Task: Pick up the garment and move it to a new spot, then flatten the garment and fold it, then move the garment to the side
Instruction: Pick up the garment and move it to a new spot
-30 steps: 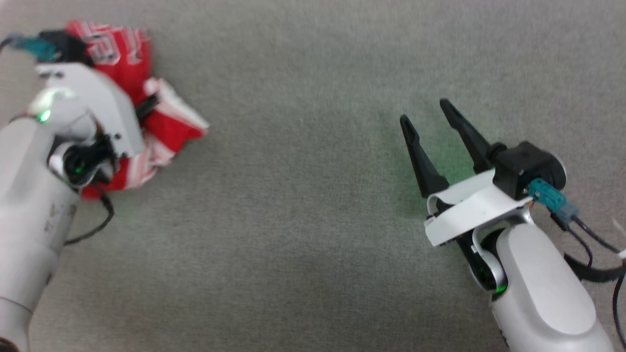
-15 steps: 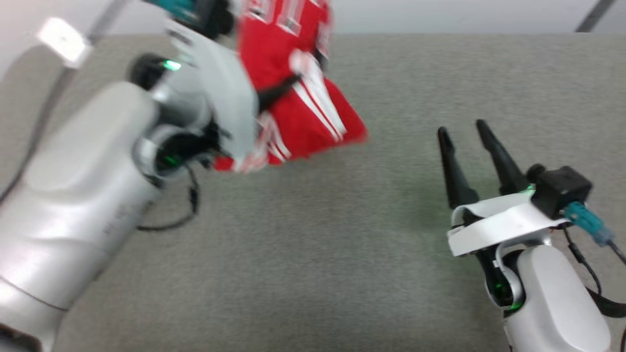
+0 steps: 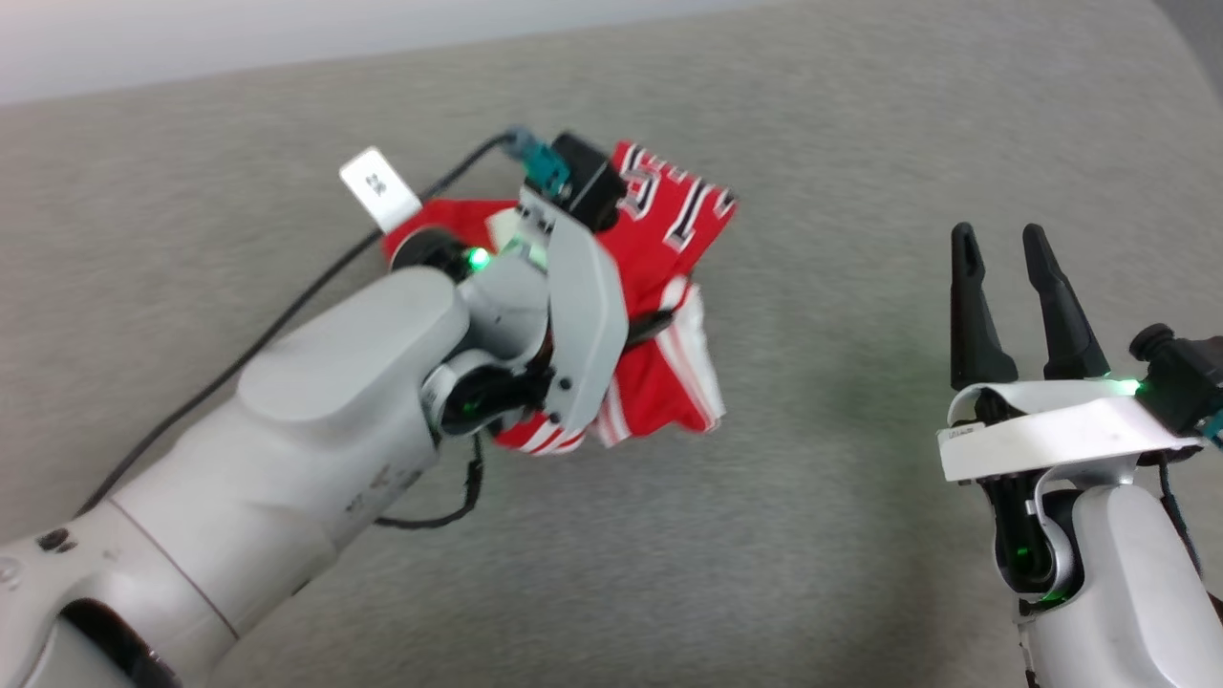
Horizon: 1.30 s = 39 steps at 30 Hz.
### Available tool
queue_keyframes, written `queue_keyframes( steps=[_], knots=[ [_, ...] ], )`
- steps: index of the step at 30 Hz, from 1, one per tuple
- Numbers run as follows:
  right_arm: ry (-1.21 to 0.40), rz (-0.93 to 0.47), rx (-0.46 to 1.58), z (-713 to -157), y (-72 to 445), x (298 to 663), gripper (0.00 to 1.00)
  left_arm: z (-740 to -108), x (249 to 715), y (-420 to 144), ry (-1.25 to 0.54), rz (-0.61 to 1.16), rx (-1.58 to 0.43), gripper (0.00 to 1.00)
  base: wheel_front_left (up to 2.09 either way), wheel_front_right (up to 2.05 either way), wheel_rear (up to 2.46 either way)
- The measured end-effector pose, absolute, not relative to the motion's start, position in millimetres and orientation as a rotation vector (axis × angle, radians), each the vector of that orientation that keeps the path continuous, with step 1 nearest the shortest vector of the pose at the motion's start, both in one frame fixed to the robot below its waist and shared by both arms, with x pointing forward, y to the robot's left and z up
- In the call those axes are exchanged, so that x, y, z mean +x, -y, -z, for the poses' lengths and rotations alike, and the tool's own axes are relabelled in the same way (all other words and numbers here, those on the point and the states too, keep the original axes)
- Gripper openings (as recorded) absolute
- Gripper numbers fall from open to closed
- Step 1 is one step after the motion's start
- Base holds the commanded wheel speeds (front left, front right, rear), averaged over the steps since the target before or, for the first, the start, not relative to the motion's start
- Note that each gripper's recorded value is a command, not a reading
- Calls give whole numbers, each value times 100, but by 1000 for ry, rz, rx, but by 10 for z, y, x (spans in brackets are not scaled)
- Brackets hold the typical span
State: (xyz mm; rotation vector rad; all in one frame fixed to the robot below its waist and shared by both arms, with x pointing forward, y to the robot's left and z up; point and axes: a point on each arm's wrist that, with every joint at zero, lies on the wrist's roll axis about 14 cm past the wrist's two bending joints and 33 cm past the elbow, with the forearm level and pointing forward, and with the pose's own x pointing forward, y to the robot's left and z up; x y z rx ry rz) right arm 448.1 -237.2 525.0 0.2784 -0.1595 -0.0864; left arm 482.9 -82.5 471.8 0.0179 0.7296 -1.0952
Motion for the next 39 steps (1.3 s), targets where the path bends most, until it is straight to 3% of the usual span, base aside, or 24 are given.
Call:
queue_keyframes(
  steps=[11, 12, 15, 16, 17, 26, 39],
  knots=[
    [153, 251, 295, -5202, 2907, 4104, 100, -3925, 4806, 1029, -923, 1125, 131, 0, 0, 0, 0],
    [149, 261, 292, -5187, 2939, 4080, 100, -3893, 4814, 1051, -930, 1129, 133, 8, 0, 0, 0],
    [133, 283, 281, -5133, 3000, 4043, 100, -3827, 4820, 1124, -941, 1151, 127, 47, 0, 0, 0],
    [125, 286, 275, -5111, 3006, 4041, 100, -3825, 4829, 1147, -935, 1158, 120, 80, 0, 0, 0],
    [119, 284, 270, -5094, 3001, 4046, 100, -3834, 4840, 1161, -925, 1162, 116, 99, 0, 0, 0],
    [76, 215, 200, -4982, 2795, 4200, 100, -4126, 4841, 1147, -789, 1173, 35, 100, 0, 0, 0],
    [35, 34, 172, -4886, 2230, 4422, 100, -4964, 4872, 437, -505, 983, -242, 100, 0, 0, 0]
  ],
)
